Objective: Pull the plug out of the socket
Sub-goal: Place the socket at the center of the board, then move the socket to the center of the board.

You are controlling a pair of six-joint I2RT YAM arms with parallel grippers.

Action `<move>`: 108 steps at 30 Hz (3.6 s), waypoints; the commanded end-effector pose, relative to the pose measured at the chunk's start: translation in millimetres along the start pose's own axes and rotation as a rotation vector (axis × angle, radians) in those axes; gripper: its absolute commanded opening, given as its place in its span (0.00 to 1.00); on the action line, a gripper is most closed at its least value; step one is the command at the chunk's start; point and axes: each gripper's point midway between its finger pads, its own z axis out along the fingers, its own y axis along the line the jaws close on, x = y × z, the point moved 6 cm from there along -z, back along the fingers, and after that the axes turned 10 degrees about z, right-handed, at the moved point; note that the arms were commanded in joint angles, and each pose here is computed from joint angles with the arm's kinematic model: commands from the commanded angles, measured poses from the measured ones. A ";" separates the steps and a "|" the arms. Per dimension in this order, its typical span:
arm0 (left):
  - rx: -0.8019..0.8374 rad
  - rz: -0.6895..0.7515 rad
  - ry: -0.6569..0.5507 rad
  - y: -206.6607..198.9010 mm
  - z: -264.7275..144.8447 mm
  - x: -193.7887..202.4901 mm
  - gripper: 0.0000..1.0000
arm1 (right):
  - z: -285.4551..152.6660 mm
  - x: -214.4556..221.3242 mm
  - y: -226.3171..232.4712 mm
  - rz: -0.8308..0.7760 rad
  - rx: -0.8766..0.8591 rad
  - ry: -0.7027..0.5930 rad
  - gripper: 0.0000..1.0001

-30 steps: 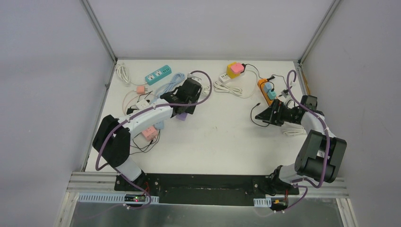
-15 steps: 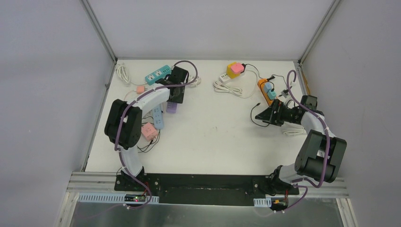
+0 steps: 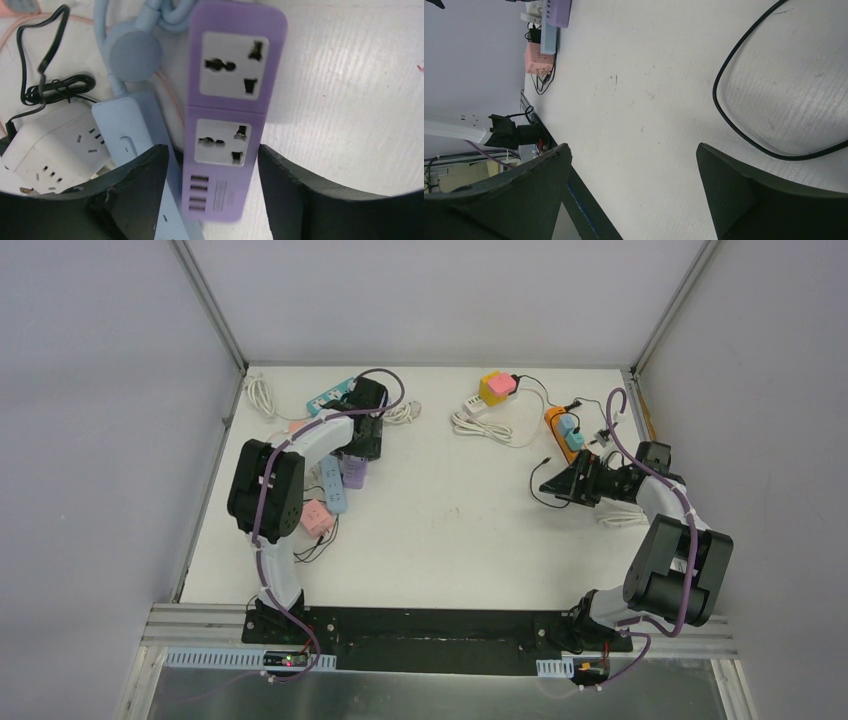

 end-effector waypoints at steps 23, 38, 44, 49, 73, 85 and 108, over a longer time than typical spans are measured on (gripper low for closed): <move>0.302 -0.312 -0.548 30.9 -200.5 -25.3 0.99 | -58.9 -54.7 62.7 -0.320 0.189 0.012 1.00; 0.596 -0.387 -0.608 3.1 -218.3 23.6 0.99 | -75.5 -112.5 41.8 -0.396 0.482 -0.110 1.00; 0.659 -0.461 -0.582 -6.9 -208.9 17.6 0.98 | -62.6 -124.5 5.2 -0.430 0.562 -0.125 1.00; 0.715 -0.490 -0.570 -14.8 -202.7 15.5 0.97 | -48.7 -131.0 -19.4 -0.517 0.613 -0.110 0.99; 0.825 -0.686 -0.521 -32.1 -176.5 26.7 0.97 | 13.1 -143.9 -89.2 -0.672 0.609 -0.025 0.79; 0.833 -0.698 -0.509 -32.8 -177.7 31.6 0.97 | 27.2 -161.3 -95.9 -0.697 0.652 -0.049 0.77; 0.836 -0.699 -0.492 -34.9 -175.2 29.6 0.97 | 46.8 -175.1 -105.1 -0.687 0.653 0.004 0.71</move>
